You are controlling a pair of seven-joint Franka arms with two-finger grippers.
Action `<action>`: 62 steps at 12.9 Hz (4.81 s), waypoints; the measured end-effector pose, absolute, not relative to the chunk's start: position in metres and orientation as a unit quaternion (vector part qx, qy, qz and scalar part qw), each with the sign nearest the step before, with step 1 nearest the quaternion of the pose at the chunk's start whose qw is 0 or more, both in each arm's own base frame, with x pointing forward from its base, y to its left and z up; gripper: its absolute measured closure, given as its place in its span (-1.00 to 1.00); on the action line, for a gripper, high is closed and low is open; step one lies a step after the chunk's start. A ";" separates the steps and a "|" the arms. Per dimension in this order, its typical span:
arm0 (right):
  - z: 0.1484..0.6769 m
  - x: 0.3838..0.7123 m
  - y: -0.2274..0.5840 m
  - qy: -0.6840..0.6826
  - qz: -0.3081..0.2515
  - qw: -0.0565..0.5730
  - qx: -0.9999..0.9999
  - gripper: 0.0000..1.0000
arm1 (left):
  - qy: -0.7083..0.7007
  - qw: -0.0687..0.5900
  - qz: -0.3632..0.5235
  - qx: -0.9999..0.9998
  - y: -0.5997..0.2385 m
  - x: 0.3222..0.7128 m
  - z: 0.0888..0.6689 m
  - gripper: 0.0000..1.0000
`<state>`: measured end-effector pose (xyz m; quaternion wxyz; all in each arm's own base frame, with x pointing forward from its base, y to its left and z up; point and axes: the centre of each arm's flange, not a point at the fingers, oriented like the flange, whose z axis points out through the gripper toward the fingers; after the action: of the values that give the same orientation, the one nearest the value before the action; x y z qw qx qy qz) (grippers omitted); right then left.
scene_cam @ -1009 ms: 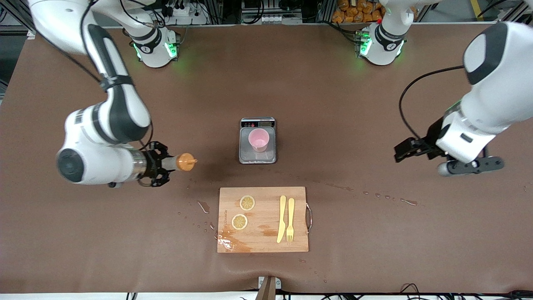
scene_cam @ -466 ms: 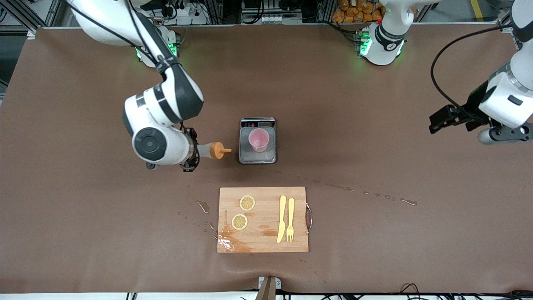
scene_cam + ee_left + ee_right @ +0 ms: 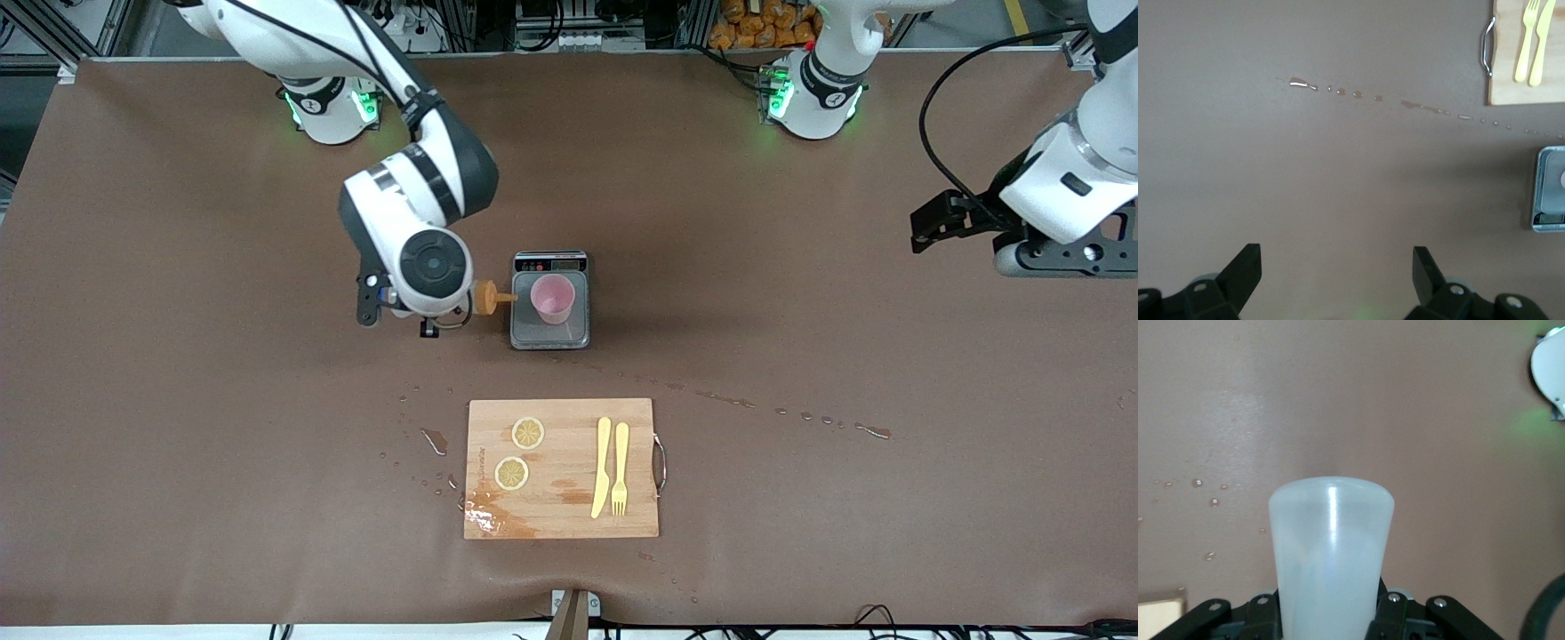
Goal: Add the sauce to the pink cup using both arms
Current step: 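Tilt the bottle cap down into the pink cup with the right gripper, then raise the bottle and carry it back beside the scale with the right gripper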
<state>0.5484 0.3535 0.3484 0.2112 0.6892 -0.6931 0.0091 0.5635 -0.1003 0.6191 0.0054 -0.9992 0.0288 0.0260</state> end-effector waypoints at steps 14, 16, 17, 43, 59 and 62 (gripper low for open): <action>0.306 0.533 0.386 -0.681 0.083 0.290 0.667 0.20 | 0.013 -0.007 0.017 -1.000 -0.071 0.552 0.642 -1.00; 0.303 0.535 0.391 -0.685 0.087 0.288 0.664 0.20 | 0.013 -0.007 0.017 -1.000 -0.072 0.552 0.642 -1.00; 0.302 0.534 0.393 -0.685 0.088 0.289 0.663 0.20 | 0.014 -0.007 0.017 -1.000 -0.073 0.551 0.642 -1.00; 0.419 0.640 0.200 -0.666 -0.170 0.117 0.717 0.20 | 0.020 -0.007 0.022 -1.000 -0.080 0.551 0.636 -1.00; 0.274 0.640 -0.127 -0.497 -0.382 -0.237 0.742 0.20 | 0.071 -0.002 0.020 -0.997 -0.079 0.551 0.636 -1.00; 0.214 0.621 -0.170 -0.463 -0.389 -0.292 0.741 0.20 | 0.070 -0.002 0.020 -0.997 -0.078 0.551 0.636 -1.00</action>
<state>0.6209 -0.1704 0.2137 -0.2921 0.7410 -0.4628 -0.3892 0.5513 -0.0781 0.6365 -0.0023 -0.9973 0.0702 0.0204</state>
